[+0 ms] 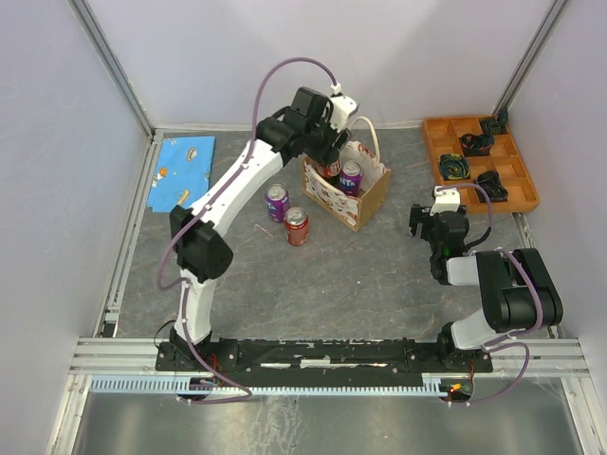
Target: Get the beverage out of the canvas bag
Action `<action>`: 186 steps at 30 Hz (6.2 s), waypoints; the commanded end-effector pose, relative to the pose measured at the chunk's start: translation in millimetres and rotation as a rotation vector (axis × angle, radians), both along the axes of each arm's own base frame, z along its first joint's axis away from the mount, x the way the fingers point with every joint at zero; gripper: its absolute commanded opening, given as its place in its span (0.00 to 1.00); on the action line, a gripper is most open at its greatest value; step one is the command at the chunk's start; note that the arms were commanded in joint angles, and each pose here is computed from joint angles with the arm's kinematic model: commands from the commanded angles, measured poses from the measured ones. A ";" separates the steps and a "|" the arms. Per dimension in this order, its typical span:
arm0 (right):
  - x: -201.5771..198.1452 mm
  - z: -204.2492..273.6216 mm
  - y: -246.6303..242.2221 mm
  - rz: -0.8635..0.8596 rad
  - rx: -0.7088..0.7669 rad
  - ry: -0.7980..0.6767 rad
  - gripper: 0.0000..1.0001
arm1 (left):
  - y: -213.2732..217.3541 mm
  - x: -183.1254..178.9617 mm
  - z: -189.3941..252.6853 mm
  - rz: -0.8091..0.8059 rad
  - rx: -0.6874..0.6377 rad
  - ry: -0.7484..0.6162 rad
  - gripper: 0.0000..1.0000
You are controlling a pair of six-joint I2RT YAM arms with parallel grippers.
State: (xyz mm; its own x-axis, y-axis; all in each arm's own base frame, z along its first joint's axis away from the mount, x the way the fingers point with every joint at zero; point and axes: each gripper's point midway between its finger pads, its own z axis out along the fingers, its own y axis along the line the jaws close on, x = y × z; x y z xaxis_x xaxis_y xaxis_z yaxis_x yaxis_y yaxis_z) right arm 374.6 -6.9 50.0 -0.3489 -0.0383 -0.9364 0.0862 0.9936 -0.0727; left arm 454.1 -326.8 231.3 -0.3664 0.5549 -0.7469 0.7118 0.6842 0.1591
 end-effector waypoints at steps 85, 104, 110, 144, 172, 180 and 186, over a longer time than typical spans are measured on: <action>13.2 19.2 0.0 -0.003 0.002 -0.066 0.99 | 213.7 -34.5 -31.6 0.582 -0.148 -0.004 1.00; 13.0 18.9 0.1 -0.003 0.004 -0.065 0.99 | 8.9 -6.8 100.0 0.012 -0.200 -0.232 0.95; 13.1 19.1 -0.1 -0.003 0.003 -0.065 0.99 | -41.0 5.6 52.9 -0.122 -0.125 -0.171 0.95; 12.7 19.4 -0.4 -0.007 0.004 -0.066 0.99 | -90.8 45.1 -74.0 -0.200 -0.016 -0.147 0.97; 12.8 19.3 -0.6 -0.008 0.004 -0.067 0.99 | -84.2 38.0 -149.0 -0.168 0.047 -0.015 0.18; 12.7 19.6 -0.7 -0.008 0.003 -0.067 0.99 | -91.1 35.0 -115.3 -0.180 -0.022 -0.038 0.03; 12.7 19.5 -0.9 -0.009 0.004 -0.067 0.99 | -91.1 31.5 -25.2 -0.178 -0.122 -0.158 0.03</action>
State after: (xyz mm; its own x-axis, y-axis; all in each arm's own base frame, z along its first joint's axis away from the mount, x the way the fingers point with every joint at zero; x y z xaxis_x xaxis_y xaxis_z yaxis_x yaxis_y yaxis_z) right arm 374.6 -7.1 50.0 -0.3489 -0.0378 -0.9364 0.0870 0.9936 -0.0725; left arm 490.5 -411.0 97.5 -0.2410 0.6342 -0.7346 0.8162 0.5420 0.2001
